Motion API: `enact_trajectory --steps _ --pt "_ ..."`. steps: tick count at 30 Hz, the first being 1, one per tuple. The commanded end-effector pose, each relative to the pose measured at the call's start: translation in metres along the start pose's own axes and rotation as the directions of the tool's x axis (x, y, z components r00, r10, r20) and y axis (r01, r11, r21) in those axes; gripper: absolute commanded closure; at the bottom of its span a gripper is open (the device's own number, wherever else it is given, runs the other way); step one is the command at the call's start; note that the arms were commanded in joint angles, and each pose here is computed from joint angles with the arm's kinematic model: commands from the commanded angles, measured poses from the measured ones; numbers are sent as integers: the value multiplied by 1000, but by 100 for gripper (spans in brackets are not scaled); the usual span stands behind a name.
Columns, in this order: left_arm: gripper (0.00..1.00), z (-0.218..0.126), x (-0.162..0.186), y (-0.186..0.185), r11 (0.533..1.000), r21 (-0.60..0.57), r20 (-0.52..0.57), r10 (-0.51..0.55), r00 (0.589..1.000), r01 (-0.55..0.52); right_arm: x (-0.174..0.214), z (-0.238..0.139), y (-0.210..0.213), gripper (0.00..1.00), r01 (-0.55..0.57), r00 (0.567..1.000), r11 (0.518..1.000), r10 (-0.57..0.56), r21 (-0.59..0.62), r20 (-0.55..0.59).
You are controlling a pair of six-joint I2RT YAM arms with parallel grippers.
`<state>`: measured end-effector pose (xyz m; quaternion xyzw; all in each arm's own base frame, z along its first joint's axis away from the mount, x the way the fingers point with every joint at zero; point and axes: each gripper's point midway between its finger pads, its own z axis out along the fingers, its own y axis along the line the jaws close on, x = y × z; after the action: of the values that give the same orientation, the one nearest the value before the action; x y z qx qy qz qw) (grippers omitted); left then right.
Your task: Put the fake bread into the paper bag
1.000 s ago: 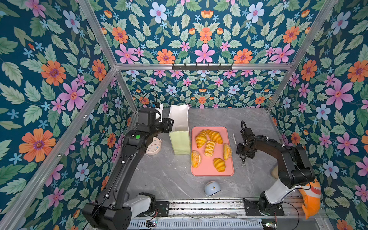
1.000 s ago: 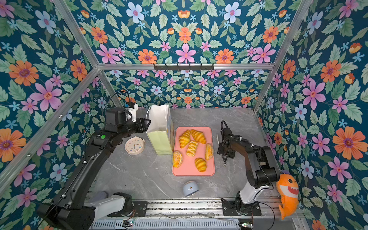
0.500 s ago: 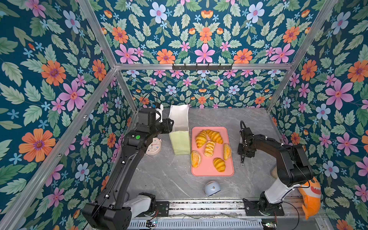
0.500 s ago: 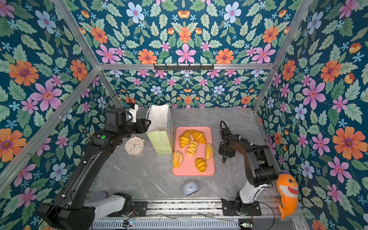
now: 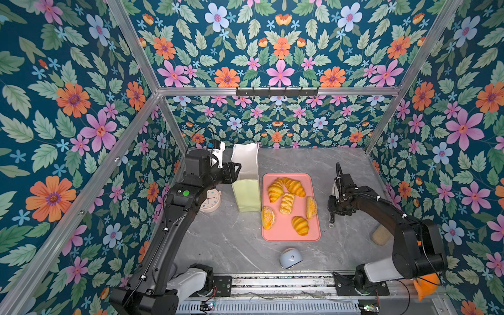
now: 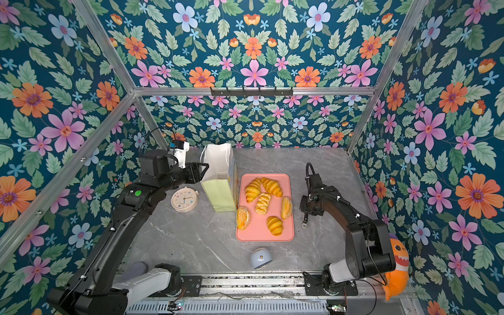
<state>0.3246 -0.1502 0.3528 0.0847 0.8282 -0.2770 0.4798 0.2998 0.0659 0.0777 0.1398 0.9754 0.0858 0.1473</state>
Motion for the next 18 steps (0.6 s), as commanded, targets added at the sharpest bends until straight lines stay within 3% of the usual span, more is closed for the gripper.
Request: enact_trajectory --steps 1,4,9,14,18 --pt "48 -6 -16 -34 983 161 70 77 995 -87 5 -25 18 82 21 1000 994 -21 -104 -6" --pt "49 -13 -18 -66 946 274 113 146 983 -172 5 -56 37 82 42 999 975 -34 -220 39" --pt "49 -18 -13 -119 851 390 180 305 935 -352 13 -117 75 82 114 992 889 -81 -444 93" --pt "45 -15 9 -168 709 483 224 467 855 -514 39 -165 111 85 214 976 741 -192 -637 106" --pt "44 -15 25 -196 595 504 279 574 770 -626 68 -181 129 84 309 939 686 -328 -659 99"
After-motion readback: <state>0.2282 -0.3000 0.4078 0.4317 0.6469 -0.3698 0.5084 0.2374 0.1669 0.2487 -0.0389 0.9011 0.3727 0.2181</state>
